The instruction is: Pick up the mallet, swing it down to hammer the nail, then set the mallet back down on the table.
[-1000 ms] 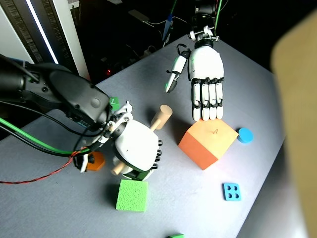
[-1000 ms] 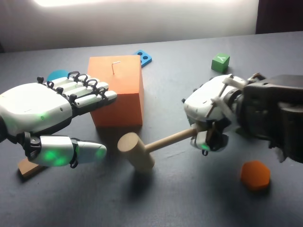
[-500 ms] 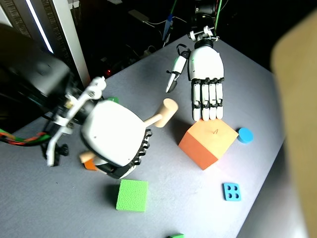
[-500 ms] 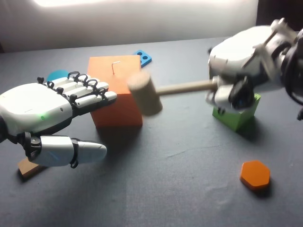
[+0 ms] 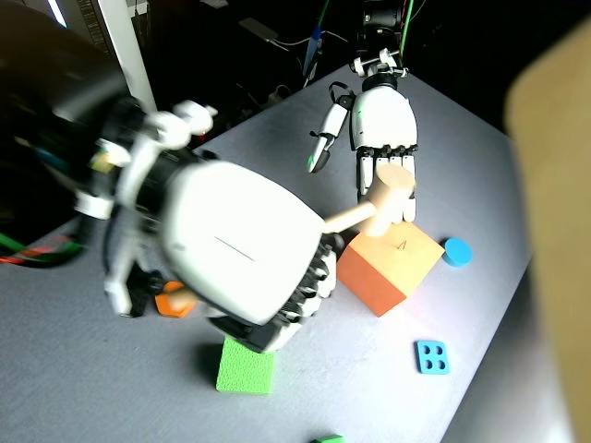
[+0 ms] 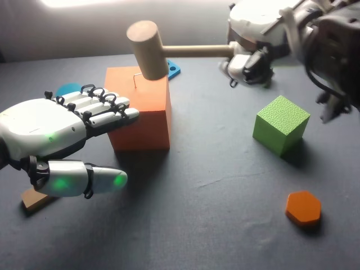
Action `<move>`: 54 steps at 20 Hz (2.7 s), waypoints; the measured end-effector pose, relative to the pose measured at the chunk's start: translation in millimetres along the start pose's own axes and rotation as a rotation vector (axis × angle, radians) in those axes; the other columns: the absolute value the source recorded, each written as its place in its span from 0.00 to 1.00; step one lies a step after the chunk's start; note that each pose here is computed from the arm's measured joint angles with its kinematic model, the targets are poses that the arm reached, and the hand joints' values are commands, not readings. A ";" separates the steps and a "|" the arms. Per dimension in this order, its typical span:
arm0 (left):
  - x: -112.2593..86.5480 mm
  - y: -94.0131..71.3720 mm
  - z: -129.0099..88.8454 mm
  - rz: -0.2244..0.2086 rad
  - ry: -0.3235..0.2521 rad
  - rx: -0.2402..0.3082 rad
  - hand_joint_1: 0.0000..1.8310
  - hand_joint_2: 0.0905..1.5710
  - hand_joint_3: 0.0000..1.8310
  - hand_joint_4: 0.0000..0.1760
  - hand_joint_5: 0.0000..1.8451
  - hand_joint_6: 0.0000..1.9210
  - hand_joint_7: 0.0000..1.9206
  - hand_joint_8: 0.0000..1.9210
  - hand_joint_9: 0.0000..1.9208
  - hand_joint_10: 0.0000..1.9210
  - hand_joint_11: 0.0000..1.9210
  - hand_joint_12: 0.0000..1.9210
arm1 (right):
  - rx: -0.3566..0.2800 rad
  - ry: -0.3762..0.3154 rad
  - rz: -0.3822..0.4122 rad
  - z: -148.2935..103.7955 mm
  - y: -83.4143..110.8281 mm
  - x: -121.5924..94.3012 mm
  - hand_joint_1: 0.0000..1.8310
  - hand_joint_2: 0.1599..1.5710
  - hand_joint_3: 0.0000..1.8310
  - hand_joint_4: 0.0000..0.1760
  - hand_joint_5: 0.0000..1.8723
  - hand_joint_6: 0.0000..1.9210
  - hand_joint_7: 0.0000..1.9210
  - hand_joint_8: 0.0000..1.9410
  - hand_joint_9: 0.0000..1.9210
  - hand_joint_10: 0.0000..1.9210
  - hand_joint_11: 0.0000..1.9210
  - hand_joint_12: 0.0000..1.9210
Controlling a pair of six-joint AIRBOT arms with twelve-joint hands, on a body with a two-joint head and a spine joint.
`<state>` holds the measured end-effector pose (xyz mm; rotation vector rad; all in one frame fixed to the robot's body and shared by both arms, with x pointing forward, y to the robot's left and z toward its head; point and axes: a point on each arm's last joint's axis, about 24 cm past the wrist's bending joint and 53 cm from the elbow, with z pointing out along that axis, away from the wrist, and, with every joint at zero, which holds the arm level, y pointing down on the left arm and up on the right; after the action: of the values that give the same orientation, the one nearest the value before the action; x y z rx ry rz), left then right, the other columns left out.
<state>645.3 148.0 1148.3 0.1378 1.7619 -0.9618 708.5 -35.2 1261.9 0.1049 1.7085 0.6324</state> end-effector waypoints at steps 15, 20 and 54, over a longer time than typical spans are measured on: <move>-0.8 0.0 0.7 -0.003 -0.001 0.000 0.00 0.77 0.00 0.00 0.03 0.00 0.04 0.01 0.02 0.01 0.01 0.00 | 0.004 0.042 -0.035 48.3 -0.6 31.8 0.23 0.97 0.00 0.00 0.53 1.00 0.66 1.00 0.70 1.00 0.74 1.00; -1.3 0.4 0.6 -0.002 -0.002 0.000 0.00 0.77 0.00 0.00 0.03 0.00 0.03 0.00 0.01 0.00 0.00 0.00 | 0.006 0.076 -0.068 46.5 -11.5 54.5 0.23 0.97 0.00 0.00 0.52 1.00 0.67 1.00 0.71 1.00 0.74 1.00; -50.0 -19.4 -8.1 0.015 -0.083 0.012 0.00 0.77 0.00 0.00 0.03 0.00 0.04 0.00 0.02 0.00 0.01 0.00 | -0.420 0.298 -0.609 -12.3 8.3 142.3 0.26 0.94 0.00 0.00 0.49 1.00 0.63 1.00 0.68 1.00 0.72 1.00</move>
<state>650.2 157.8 1201.4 0.1175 1.6775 -0.9539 659.6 24.8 1141.6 -0.8120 1.7266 0.5429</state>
